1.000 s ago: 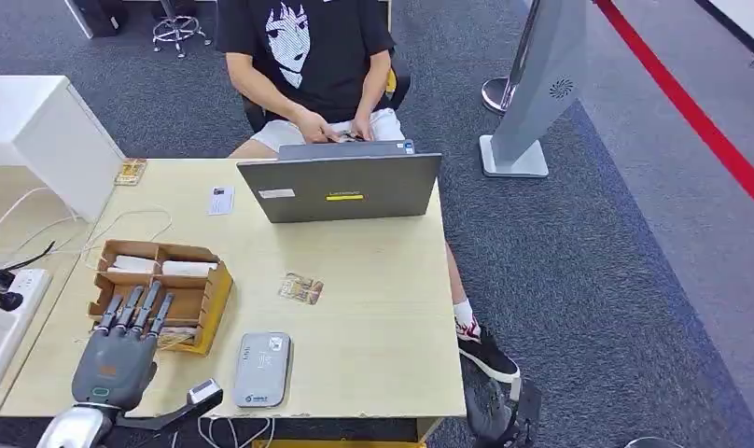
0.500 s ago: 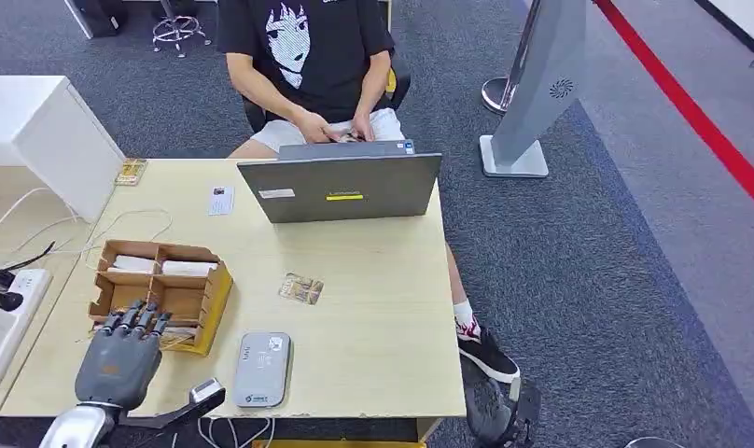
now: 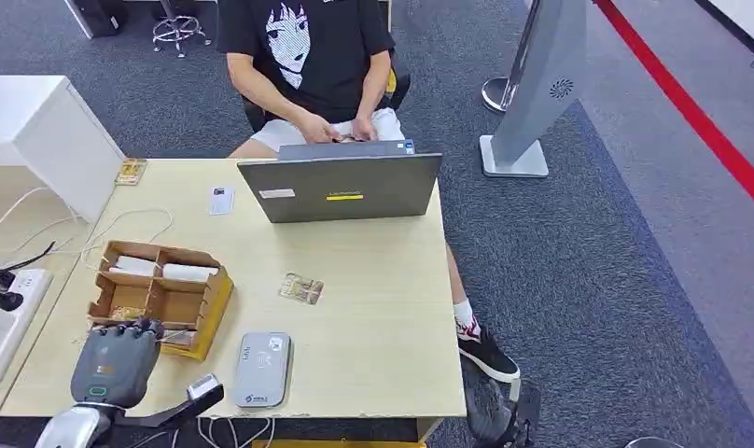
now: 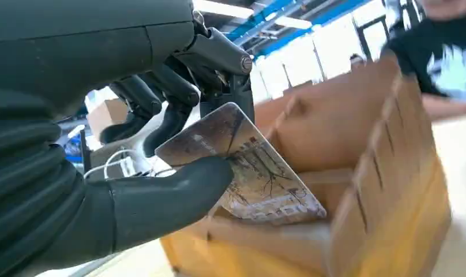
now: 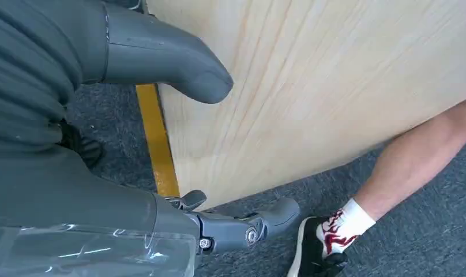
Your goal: Pass the card to the sensor for recognition and then transmit it.
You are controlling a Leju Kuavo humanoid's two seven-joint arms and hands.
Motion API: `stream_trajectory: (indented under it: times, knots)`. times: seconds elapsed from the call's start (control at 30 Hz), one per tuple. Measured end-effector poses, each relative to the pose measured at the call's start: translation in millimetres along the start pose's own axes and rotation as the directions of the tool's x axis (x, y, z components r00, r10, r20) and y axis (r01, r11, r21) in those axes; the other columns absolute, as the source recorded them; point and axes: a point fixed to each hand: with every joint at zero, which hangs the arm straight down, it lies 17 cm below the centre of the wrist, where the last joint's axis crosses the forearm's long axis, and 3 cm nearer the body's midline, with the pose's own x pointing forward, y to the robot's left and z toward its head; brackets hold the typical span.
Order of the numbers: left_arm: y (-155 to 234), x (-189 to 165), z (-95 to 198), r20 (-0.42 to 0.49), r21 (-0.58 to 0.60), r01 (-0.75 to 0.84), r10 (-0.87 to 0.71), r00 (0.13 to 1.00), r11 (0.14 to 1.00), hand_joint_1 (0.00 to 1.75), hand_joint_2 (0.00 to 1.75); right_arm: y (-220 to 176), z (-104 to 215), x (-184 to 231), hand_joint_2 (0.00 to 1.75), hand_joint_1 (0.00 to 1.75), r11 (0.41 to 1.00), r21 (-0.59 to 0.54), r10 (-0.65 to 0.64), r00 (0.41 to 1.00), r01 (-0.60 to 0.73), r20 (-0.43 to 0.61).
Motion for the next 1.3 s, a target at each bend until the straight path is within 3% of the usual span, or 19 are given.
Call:
stream_trajectory:
  times: [0.2,0.47,0.73,1.0,1.03,1.07,1.3]
  knots:
    - [101.2,14.7,-38.9,0.082,0.219,-0.085,0.068,0.994,0.972,1.75,1.75,-2.4,3.0,-0.8,1.75,0.0,1.0,-0.004,0.001,1.0,-0.001,0.009]
    - [180.6,-9.0,-89.8,0.069,0.319,0.027,-0.052,0.996,0.947,1.75,1.75,2.2,4.1,-1.7,1.75,0.0,1.0,0.013,0.019,1.0,-0.019,0.01]
    - [182.0,-48.4,-116.2,-0.005,0.281,0.15,-0.155,0.988,0.948,1.75,1.75,8.4,2.9,0.5,1.75,0.0,0.999,0.032,0.019,1.0,-0.02,0.013]
    - [152.2,-82.7,-127.7,-0.08,0.19,0.26,-0.249,0.965,0.947,1.75,1.75,15.1,1.4,1.0,1.75,0.0,0.999,0.05,0.021,1.0,-0.021,0.009]
    - [147.9,-84.5,-127.3,-0.082,0.182,0.263,-0.252,0.964,0.947,1.69,1.75,15.2,1.7,0.5,1.75,0.0,0.998,0.051,0.021,1.0,-0.021,0.008]
    - [145.4,-85.4,-126.8,-0.082,0.179,0.263,-0.252,0.964,0.948,0.0,1.75,15.4,1.9,0.0,1.75,0.0,0.998,0.051,0.021,1.0,-0.021,0.006]
    - [136.8,-80.0,-119.0,-0.057,0.19,0.242,-0.236,0.97,0.952,0.0,1.75,16.3,3.0,-1.9,1.75,0.0,0.998,0.054,0.016,1.0,-0.016,0.001]
